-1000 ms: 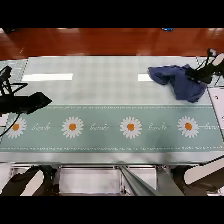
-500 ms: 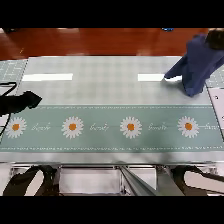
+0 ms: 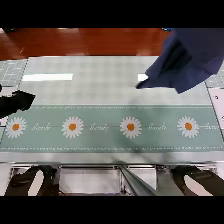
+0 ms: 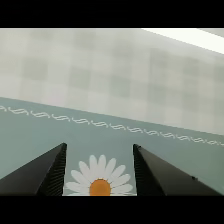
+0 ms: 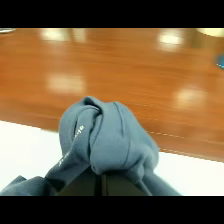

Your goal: Fold the shirts.

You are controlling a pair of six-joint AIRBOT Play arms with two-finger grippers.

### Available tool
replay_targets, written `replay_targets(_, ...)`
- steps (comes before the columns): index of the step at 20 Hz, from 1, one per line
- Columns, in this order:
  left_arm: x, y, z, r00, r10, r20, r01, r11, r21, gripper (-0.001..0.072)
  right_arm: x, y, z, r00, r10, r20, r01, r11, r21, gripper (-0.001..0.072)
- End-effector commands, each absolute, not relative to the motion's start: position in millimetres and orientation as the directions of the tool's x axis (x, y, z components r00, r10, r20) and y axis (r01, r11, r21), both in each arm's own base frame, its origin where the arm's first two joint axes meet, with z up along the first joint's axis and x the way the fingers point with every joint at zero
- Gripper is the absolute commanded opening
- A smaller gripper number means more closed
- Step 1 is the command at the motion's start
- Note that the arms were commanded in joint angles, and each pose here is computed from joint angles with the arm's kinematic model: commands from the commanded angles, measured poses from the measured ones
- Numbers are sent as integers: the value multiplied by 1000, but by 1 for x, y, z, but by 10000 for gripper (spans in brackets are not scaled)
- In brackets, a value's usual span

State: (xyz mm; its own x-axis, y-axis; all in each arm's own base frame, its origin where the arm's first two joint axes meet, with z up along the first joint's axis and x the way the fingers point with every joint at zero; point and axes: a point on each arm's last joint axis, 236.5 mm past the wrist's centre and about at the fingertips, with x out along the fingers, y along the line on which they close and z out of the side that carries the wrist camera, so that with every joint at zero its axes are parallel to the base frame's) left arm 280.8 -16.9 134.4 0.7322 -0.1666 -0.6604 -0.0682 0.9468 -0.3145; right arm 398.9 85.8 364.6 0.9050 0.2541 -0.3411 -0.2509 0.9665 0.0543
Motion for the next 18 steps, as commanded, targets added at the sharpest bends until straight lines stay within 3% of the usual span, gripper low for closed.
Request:
replay_targets(1, 276, -23, 145, 755, -181, -630, -50, 942, -331, 508, 351, 161, 354, 793, 452, -409, -459, 884, 88, 22)
replay_targets(5, 275, -23, 141, 750, -182, -636, -53, 942, -332, 508, 320, 255, 284, 577, 587, -568, -643, 756, 127, 22)
replay_targets(8, 275, -23, 138, 746, -182, -640, -56, 941, -334, 508, 311, 311, 197, 417, 584, -696, -672, 714, 197, 22)
replay_targets(12, 274, -35, 128, 728, -237, -643, -50, 917, -395, 508, 302, 405, 104, 221, 671, -708, -649, 643, 407, 22)
replay_targets(15, 269, -50, 102, 685, -306, -662, -61, 880, -470, 508, 301, 453, 43, 144, 702, -698, -588, 628, 510, 23)
replay_targets(16, 265, -57, 93, 664, -337, -667, -65, 863, -501, 508, 301, 459, 29, 124, 708, -695, -553, 631, 544, 94)
replay_targets(17, 258, -68, 82, 629, -385, -676, -65, 840, -539, 508, 305, 461, 23, 116, 716, -688, -520, 634, 573, 336)
replay_targets(18, 250, -79, 73, 592, -431, -681, -57, 821, -569, 508, 313, 458, 22, 125, 717, -685, -505, 641, 579, 407)
